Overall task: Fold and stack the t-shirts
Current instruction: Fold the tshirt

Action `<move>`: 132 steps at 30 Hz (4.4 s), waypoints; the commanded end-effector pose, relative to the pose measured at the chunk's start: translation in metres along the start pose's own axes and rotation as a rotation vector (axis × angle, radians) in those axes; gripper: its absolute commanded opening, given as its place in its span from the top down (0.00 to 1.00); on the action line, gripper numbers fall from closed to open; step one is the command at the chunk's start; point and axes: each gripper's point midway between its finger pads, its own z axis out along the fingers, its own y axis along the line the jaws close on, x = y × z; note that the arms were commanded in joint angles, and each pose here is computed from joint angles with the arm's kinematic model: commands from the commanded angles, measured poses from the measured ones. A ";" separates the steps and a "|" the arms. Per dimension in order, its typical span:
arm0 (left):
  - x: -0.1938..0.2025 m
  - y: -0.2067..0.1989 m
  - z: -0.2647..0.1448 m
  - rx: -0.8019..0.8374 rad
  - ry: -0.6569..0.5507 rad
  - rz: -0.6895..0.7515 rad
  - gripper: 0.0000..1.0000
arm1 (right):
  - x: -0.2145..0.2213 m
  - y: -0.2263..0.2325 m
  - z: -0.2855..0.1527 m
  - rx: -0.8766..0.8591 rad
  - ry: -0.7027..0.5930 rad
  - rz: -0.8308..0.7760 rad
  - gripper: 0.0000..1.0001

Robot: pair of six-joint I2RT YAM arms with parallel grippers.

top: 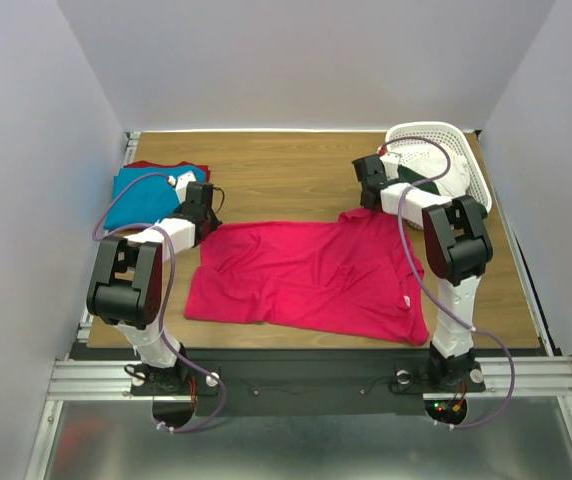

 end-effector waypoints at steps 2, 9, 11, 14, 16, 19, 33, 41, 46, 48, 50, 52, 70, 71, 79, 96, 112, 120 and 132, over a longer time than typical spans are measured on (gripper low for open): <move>-0.027 -0.002 -0.012 0.010 -0.064 -0.007 1.00 | -0.018 -0.011 -0.012 0.012 -0.037 0.013 0.93; -0.037 -0.005 -0.015 0.018 -0.086 -0.007 1.00 | -0.018 -0.019 -0.050 -0.082 -0.030 -0.010 0.90; -0.038 -0.006 -0.016 0.023 -0.090 -0.007 1.00 | -0.006 -0.025 -0.056 -0.093 -0.005 -0.024 0.91; -0.042 -0.005 -0.019 0.021 -0.101 -0.009 1.00 | 0.011 -0.027 -0.068 -0.129 0.041 -0.043 0.93; -0.042 -0.004 -0.020 0.020 -0.103 -0.014 1.00 | 0.021 -0.029 -0.075 -0.136 0.063 -0.057 0.94; -0.043 -0.004 -0.023 0.023 -0.110 -0.025 1.00 | 0.028 -0.032 -0.091 -0.166 0.080 -0.064 0.98; -0.048 0.013 -0.039 -0.019 -0.170 -0.044 1.00 | 0.069 -0.053 -0.164 -0.242 0.170 -0.127 0.99; -0.044 0.027 -0.044 -0.067 -0.182 -0.037 1.00 | 0.092 -0.063 -0.196 -0.266 0.251 -0.145 1.00; -0.044 0.033 -0.053 -0.074 -0.204 -0.056 1.00 | 0.100 -0.069 -0.213 -0.274 0.289 -0.146 1.00; -0.043 0.036 -0.055 -0.080 -0.208 -0.063 1.00 | 0.106 -0.073 -0.218 -0.270 0.306 -0.154 1.00; -0.041 0.040 -0.057 -0.093 -0.211 -0.067 1.00 | 0.109 -0.075 -0.221 -0.268 0.312 -0.159 0.99; -0.039 0.043 -0.058 -0.098 -0.210 -0.074 1.00 | 0.113 -0.080 -0.223 -0.256 0.325 -0.162 1.00; -0.016 0.051 -0.087 -0.074 -0.204 -0.134 1.00 | 0.130 -0.100 -0.244 -0.228 0.364 -0.199 1.00; -0.007 0.054 -0.088 -0.089 -0.176 -0.121 1.00 | 0.131 -0.101 -0.245 -0.231 0.365 -0.202 1.00; 0.019 0.059 -0.095 -0.081 -0.106 -0.132 1.00 | 0.139 -0.098 -0.253 -0.252 0.382 -0.218 1.00; -0.028 0.035 -0.151 0.094 -0.269 -0.267 0.20 | 0.133 -0.095 -0.257 -0.249 0.335 -0.227 0.15; 0.068 -0.137 -0.101 0.406 0.012 -0.029 0.10 | 0.102 -0.075 -0.181 -0.110 0.188 -0.120 0.15; 0.106 -0.133 -0.065 0.355 0.087 0.017 0.07 | 0.089 -0.099 -0.151 -0.100 0.182 0.016 0.21; 0.106 -0.115 -0.059 0.293 0.066 0.023 0.06 | 0.095 -0.106 -0.128 -0.114 0.215 0.082 0.40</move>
